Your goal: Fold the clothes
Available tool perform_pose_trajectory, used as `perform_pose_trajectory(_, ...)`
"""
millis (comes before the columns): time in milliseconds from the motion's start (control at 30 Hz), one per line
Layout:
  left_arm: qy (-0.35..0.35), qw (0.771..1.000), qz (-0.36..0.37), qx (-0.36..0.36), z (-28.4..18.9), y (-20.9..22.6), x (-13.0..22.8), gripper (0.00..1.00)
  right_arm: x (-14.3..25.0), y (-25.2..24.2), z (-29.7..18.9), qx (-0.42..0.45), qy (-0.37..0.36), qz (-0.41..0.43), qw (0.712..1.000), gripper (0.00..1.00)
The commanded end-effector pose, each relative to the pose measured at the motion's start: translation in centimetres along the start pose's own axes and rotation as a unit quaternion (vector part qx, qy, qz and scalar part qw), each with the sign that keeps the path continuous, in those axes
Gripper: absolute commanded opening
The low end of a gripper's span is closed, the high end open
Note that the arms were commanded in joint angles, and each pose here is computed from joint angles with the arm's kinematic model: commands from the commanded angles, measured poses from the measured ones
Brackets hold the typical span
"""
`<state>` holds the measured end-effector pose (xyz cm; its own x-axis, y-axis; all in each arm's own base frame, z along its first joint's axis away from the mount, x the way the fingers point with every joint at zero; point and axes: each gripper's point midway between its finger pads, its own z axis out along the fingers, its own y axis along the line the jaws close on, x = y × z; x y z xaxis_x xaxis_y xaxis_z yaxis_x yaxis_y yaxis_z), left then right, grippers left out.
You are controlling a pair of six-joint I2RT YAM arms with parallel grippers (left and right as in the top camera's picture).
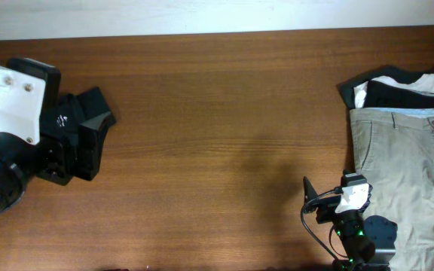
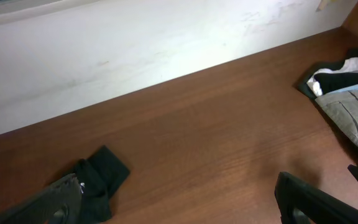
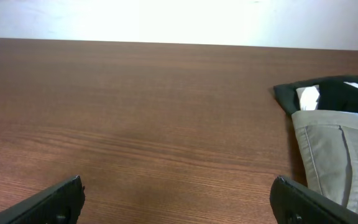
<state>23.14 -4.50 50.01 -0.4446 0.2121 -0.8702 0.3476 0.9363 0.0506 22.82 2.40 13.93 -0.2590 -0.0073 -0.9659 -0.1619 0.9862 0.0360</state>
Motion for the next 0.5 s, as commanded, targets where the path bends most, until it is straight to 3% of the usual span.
perform_pose_trajectory(0, -0.001, 1.000, -0.006, 0.001, 0.0, 0.0, 0.0, 0.99, 0.1, -0.1, 0.0, 0.001, -0.003, 0.006, 1.000, 0.99)
perform_pose_trajectory(267, -0.029, 0.999, 0.012, -0.033, 1.1, 1.4, -0.8, 0.99, 0.1, -0.1, 0.0, 0.001, -0.003, 0.006, 1.000, 0.99)
perform_pose_trajectory(367, -0.069, 0.996, 0.025, -0.047, 5.7, 2.1, 3.4, 0.99, 0.1, -0.1, 0.0, 0.001, -0.003, 0.006, 1.000, 0.99)
perform_pose_trajectory(467, -0.123, 0.990, 0.041, -0.060, 9.2, 1.5, 10.6, 0.99, 0.1, -0.1, 0.0, 0.002, -0.003, 0.006, 1.000, 0.99)
